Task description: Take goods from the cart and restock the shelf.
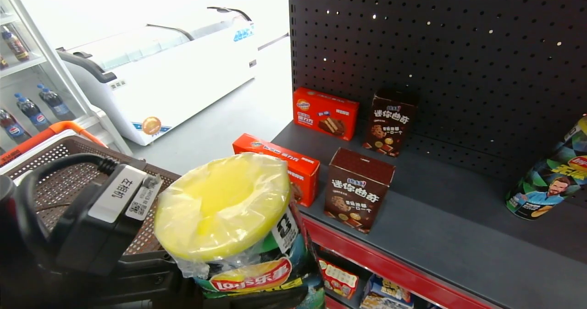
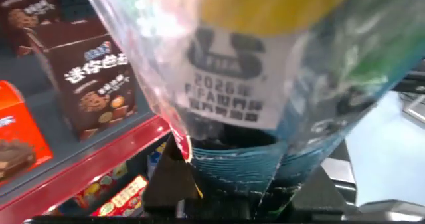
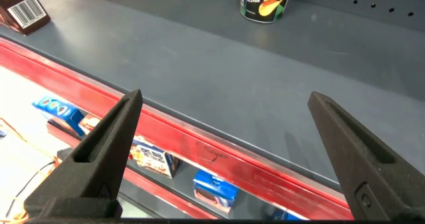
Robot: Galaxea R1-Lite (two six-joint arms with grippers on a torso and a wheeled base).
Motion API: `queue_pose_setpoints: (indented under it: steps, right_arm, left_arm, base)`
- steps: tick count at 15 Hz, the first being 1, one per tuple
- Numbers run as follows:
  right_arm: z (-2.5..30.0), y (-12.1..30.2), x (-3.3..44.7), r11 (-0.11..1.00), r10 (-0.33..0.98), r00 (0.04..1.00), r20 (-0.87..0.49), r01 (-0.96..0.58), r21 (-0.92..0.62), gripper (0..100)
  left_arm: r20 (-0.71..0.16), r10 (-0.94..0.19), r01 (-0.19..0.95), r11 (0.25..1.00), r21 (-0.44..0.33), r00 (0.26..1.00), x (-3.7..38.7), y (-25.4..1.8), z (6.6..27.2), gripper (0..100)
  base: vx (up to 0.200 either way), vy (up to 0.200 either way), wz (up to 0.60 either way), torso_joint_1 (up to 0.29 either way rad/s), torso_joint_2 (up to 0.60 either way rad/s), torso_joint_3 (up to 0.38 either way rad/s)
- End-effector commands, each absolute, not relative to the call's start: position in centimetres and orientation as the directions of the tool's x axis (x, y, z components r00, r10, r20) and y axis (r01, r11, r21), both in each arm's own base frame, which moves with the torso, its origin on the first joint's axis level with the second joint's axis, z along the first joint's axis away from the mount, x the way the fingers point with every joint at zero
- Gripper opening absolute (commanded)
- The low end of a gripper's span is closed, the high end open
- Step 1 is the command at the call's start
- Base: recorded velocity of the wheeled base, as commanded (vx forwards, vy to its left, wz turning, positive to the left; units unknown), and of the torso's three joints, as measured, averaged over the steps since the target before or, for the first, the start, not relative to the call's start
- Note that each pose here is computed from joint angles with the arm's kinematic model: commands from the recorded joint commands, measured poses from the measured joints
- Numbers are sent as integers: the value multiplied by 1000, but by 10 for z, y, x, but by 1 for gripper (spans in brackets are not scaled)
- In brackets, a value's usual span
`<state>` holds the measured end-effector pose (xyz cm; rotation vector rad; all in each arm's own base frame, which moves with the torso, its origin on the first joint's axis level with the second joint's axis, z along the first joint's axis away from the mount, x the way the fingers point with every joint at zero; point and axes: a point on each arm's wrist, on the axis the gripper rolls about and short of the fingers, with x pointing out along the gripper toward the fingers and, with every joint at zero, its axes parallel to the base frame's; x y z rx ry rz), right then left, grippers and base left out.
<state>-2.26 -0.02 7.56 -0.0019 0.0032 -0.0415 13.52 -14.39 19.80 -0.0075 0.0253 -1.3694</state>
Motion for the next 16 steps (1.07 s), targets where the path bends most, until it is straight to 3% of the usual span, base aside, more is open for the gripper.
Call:
queue_pose_setpoints:
  steps: [1,13,16]
  right_arm:
    - [76,0,-23,999,-41,999,-3,41,-3,100]
    - [76,0,-22,999,-41,999,-5,41,-3,100]
    - [76,0,-22,999,-41,999,-5,41,-3,100]
  left_arm:
    - [-18,-988,988,155,-25,154,134,-144,196,0]
    - [-15,-989,988,150,-23,150,137,-144,198,0]
    - [-21,-988,987,156,-28,156,138,-144,196,0]
  base:
    - [0,0,-600,-2,2,7]
    - [0,0,-600,1,2,4]
    - [0,0,0,0,0,0]
